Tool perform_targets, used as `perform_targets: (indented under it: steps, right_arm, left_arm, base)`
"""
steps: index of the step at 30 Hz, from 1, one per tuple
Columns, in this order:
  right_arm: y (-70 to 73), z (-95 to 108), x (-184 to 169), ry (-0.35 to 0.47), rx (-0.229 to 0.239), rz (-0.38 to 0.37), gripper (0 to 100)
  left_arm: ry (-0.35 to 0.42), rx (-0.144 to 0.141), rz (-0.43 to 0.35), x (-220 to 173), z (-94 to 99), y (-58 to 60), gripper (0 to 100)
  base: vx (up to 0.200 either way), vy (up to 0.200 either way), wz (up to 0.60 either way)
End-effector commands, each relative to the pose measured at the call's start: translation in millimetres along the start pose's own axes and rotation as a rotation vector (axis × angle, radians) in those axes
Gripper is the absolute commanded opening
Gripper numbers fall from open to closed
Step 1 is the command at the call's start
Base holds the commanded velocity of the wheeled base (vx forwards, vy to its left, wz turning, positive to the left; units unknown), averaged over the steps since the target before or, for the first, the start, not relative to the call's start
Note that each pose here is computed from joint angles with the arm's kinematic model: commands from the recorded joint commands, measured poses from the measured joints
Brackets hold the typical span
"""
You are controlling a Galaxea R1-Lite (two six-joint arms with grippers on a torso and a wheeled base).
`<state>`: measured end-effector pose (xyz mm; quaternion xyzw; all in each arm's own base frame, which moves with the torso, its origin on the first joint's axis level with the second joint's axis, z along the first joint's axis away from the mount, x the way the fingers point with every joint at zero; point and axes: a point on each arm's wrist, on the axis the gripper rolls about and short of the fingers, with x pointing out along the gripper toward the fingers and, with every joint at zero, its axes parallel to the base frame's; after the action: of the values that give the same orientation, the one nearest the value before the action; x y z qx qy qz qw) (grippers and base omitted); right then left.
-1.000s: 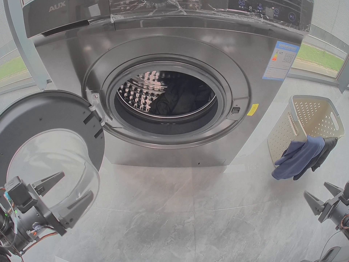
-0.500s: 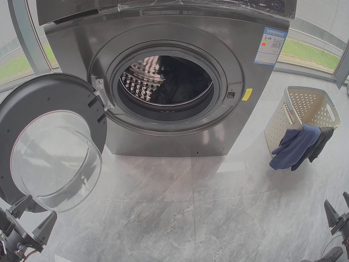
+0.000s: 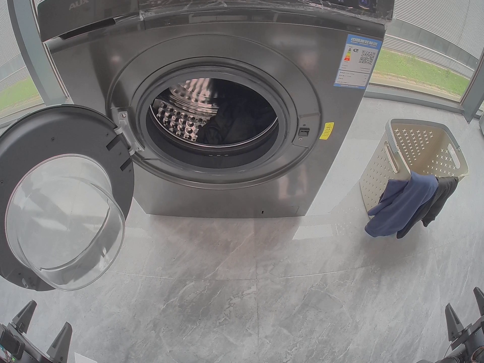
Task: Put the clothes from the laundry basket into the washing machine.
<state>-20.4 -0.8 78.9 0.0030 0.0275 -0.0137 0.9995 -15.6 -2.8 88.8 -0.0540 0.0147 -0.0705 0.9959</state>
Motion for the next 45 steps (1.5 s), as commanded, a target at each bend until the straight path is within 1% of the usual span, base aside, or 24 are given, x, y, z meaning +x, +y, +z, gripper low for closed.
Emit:
perform_targets:
  steps: [1, 2, 3, 4, 6, 7, 8, 9, 10, 11, 13, 15, 23, 26, 29, 31, 33, 34, 37, 39, 42, 45]
  right_arm:
    - [0.0, -3.9, -3.0, -0.034, 0.006, -0.003, 100]
    - [0.0, -3.9, -3.0, -0.034, 0.005, -0.003, 100]
    - [0.0, -3.9, -3.0, -0.034, 0.003, -0.002, 100]
    - [0.0, -3.9, -3.0, -0.034, 0.003, -0.002, 100]
    - [0.0, -3.9, -3.0, -0.034, 0.005, -0.003, 100]
    - [0.0, -3.8, -3.0, -0.035, -0.001, 0.003, 100]
    - [0.1, -3.5, -3.2, -0.035, -0.003, 0.007, 100]
    - [0.1, -3.5, -3.2, -0.035, -0.003, 0.007, 100]
    - [0.1, -3.8, -3.0, -0.035, -0.003, 0.006, 100]
    - [0.1, -3.8, -3.0, -0.035, -0.003, 0.007, 100]
    - [0.1, -3.8, -3.0, -0.035, -0.003, 0.007, 100]
    - [0.1, -3.8, -3.0, -0.035, -0.003, 0.007, 100]
    - [0.1, -3.8, -3.0, -0.035, -0.003, 0.007, 100]
    - [0.1, -3.8, -3.0, -0.035, -0.003, 0.007, 100]
    - [0.1, -3.8, -3.0, -0.035, -0.003, 0.007, 100]
    - [0.1, -3.8, -3.0, -0.035, -0.003, 0.007, 100]
    - [0.1, -3.8, -3.0, -0.035, -0.003, 0.007, 100]
    - [0.1, -3.8, -3.0, -0.035, -0.003, 0.007, 100]
    - [0.1, -3.8, -3.0, -0.035, -0.003, 0.007, 100]
    - [0.1, -3.8, -3.0, -0.035, -0.003, 0.007, 100]
    - [0.1, -3.8, -3.0, -0.035, -0.003, 0.007, 100]
    - [0.1, -3.8, -3.0, -0.035, -0.003, 0.007, 100]
  left_arm:
    - [-0.068, 0.071, 0.149, -4.8, -5.5, 2.2, 100]
    - [-0.067, 0.089, 0.174, -4.8, -5.6, 2.7, 100]
    - [-0.058, 0.1, 0.201, -4.9, -6.4, 3.4, 100]
    - [-0.047, 0.101, 0.223, -4.7, -7.2, 4.0, 100]
    - [-0.04, 0.068, 0.249, -5.1, -7.9, 4.7, 100]
    - [-0.044, 0.064, 0.249, -5.1, -7.6, 4.6, 100]
    - [-0.04, 0.049, 0.238, -4.8, -8.6, 4.5, 100]
    - [-0.04, 0.049, 0.238, -4.8, -8.6, 4.5, 100]
    - [-0.023, 0.059, 0.197, -5.8, -11.8, 4.3, 100]
    - [-0.02, 0.064, 0.177, -6.3, -13.0, 4.1, 100]
    - [-0.024, 0.078, 0.166, -7.0, -13.5, 4.0, 100]
    - [-0.022, 0.081, 0.166, -6.9, -13.7, 4.0, 100]
    - [-0.023, 0.087, 0.164, -7.1, -13.7, 4.0, 100]
    - [-0.023, 0.08, 0.158, -6.9, -13.5, 3.8, 100]
    - [-0.025, 0.06, 0.156, -7.0, -13.3, 3.7, 100]
    - [-0.024, 0.071, 0.155, -7.0, -13.3, 3.8, 100]
    - [-0.022, 0.074, 0.158, -7.0, -13.4, 3.8, 100]
    - [-0.024, 0.074, 0.158, -6.9, -13.5, 3.8, 100]
    - [-0.027, 0.061, 0.162, -7.0, -13.6, 3.8, 100]
    - [-0.027, 0.063, 0.163, -7.0, -13.6, 3.8, 100]
    - [-0.026, 0.068, 0.163, -7.0, -13.6, 3.7, 100]
    - [-0.027, 0.061, 0.164, -7.0, -13.6, 3.7, 100]
  base:
    - [0.0, 0.0, 0.0]
    - [0.0, 0.0, 0.0]
    - [0.0, 0.0, 0.0]
    - [0.0, 0.0, 0.0]
    - [0.0, 0.0, 0.0]
    - [0.0, 0.0, 0.0]
    - [0.0, 0.0, 0.0]
    - [0.0, 0.0, 0.0]
    - [0.0, 0.0, 0.0]
    - [0.0, 0.0, 0.0]
    - [0.0, 0.0, 0.0]
    - [0.0, 0.0, 0.0]
    - [0.0, -0.2, 0.0]
    - [0.0, -0.067, 0.0]
    - [0.0, 0.0, 0.0]
    - [-0.1, -0.1, 0.0]
    - [-0.2, -0.2, 0.0]
    - [0.0, -0.2, 0.0]
    - [0.0, -0.2, 0.0]
    - [0.0, -0.2, 0.0]
    - [0.0, 0.0, 0.0]
    - [0.0, 0.0, 0.0]
